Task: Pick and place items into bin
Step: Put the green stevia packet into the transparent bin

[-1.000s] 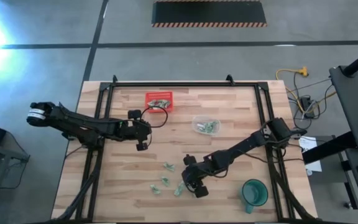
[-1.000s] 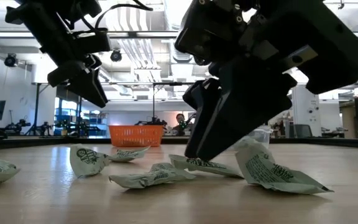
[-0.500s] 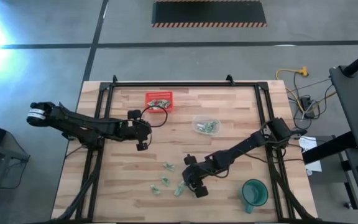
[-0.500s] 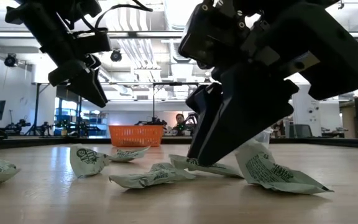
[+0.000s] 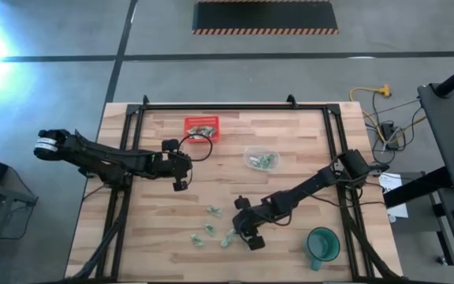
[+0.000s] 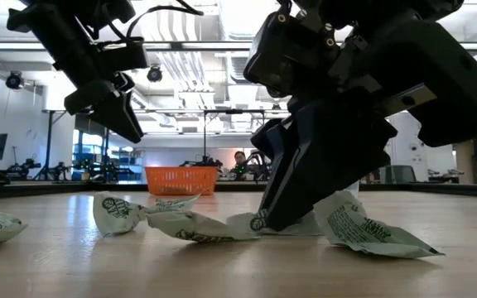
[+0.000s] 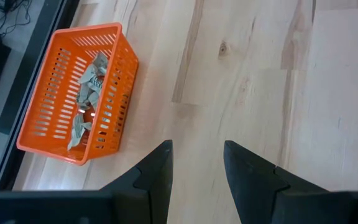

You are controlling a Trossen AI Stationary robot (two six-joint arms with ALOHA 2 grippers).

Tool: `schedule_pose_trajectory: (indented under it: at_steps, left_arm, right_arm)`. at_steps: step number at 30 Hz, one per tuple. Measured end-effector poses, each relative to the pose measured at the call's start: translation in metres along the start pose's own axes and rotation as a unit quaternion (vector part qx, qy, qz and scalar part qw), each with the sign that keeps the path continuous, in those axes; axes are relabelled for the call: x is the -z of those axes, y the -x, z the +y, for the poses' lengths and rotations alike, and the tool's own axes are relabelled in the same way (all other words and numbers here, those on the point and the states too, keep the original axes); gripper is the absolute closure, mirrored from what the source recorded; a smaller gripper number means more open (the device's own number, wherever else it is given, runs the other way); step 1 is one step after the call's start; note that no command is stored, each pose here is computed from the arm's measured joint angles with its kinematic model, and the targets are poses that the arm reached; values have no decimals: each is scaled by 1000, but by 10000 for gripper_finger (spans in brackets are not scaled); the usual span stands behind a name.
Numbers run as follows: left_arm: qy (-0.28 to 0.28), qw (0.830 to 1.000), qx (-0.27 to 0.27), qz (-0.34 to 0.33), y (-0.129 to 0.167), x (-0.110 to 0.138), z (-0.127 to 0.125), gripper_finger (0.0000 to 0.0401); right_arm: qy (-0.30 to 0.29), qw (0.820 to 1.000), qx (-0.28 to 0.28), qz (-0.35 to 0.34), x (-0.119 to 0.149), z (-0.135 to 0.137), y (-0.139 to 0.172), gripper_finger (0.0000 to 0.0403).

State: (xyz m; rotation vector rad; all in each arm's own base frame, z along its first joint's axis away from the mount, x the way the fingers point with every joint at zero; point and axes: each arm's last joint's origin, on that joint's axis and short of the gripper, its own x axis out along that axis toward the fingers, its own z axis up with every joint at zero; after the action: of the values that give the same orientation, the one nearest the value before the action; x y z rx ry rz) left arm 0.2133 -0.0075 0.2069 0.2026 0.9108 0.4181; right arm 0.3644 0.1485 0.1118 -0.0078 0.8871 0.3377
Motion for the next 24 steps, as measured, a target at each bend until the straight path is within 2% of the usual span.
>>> schedule_pose_trajectory:
  at_steps: [7,20,24]
  left_arm:
    - [0,1000,0,0,0,0,0,274]
    - [-1,1000,0,3,-1,1,0,274]
    - [-2,1000,0,5,-1,3,0,274]
  right_arm:
    - [20,1000,1,0,0,0,0,391]
    - [57,998,19,4,-12,-4,11,394]
    - [67,995,67,12,-19,-10,30,394]
